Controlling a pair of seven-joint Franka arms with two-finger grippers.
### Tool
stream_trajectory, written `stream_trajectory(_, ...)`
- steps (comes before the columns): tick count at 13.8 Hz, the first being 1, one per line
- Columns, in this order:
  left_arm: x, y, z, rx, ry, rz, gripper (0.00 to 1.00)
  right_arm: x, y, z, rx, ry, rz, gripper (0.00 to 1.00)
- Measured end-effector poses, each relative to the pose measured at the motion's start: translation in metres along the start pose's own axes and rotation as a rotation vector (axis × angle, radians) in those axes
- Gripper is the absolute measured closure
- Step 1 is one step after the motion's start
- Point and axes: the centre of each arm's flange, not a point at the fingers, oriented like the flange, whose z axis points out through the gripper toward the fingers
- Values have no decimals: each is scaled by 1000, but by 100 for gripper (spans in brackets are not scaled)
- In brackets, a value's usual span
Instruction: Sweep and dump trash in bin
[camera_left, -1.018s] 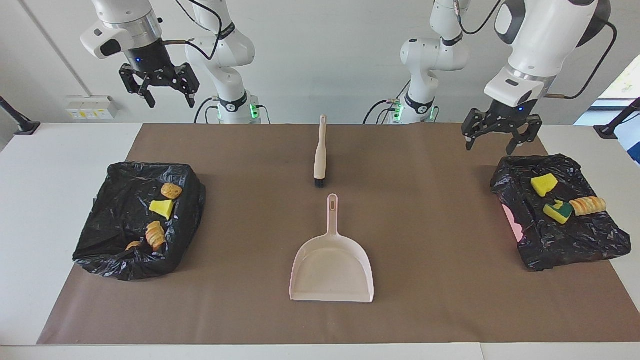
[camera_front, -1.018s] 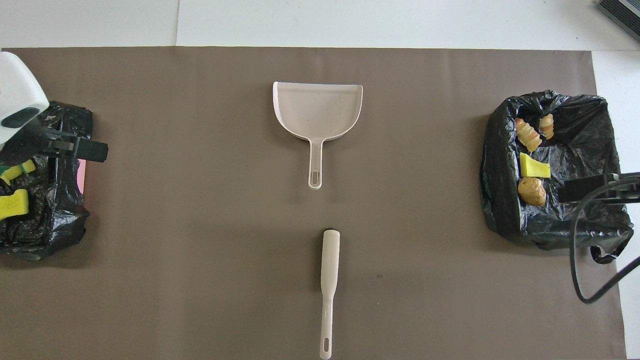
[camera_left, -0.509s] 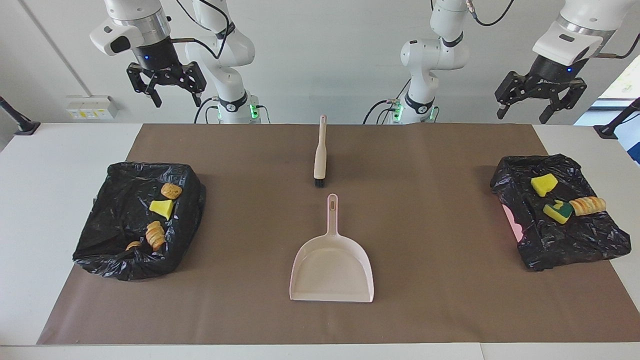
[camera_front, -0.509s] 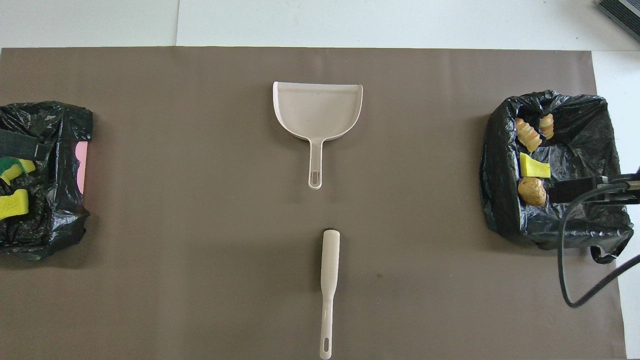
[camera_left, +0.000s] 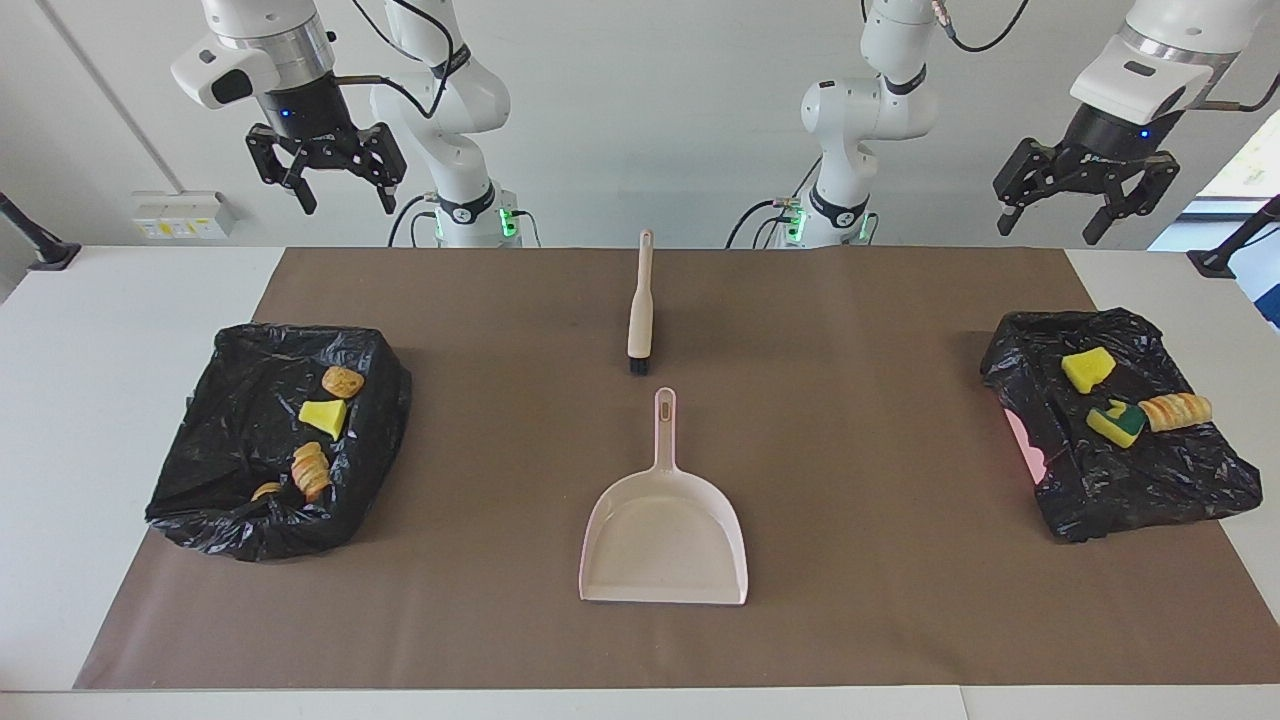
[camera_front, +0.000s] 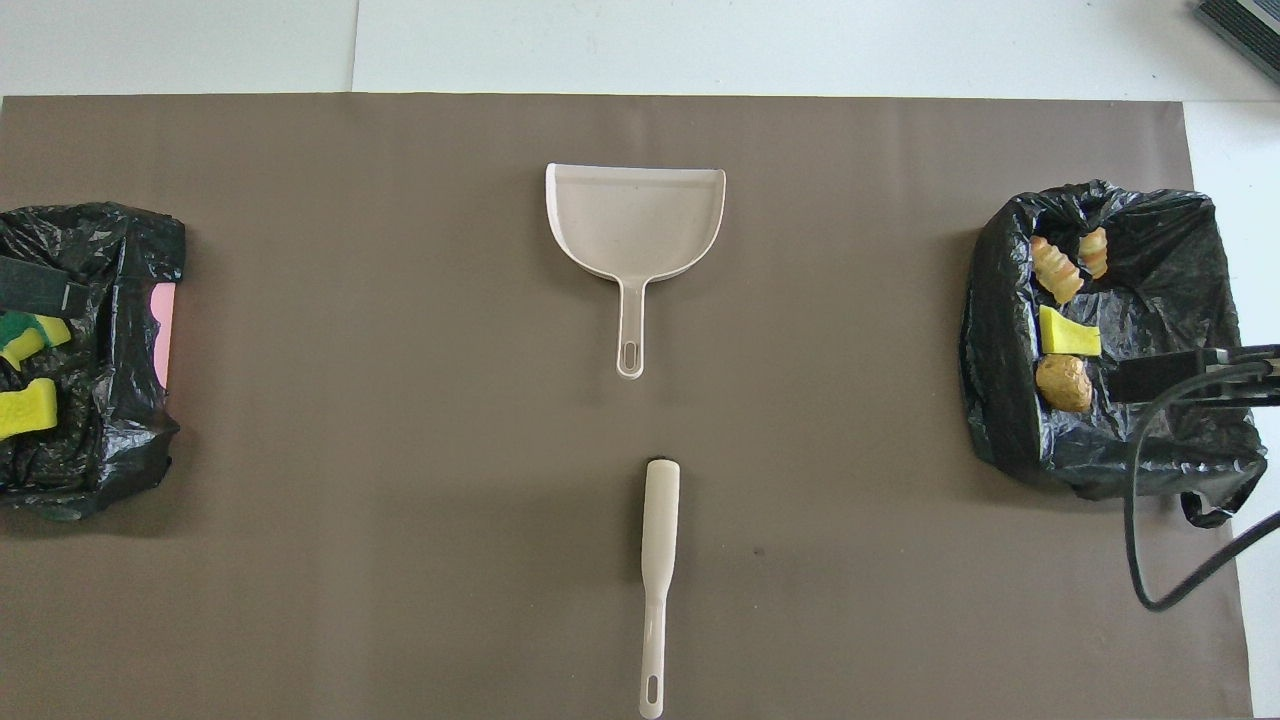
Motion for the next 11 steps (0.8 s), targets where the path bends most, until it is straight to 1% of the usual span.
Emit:
stream_trajectory(4,-11,1,8,-5,-25,-1,0,0,1,0,0,-3,3,0)
stream_trajectory(11,-16,2,9,-1,-33,0,0,-2,4,-1,0,-9,7,0)
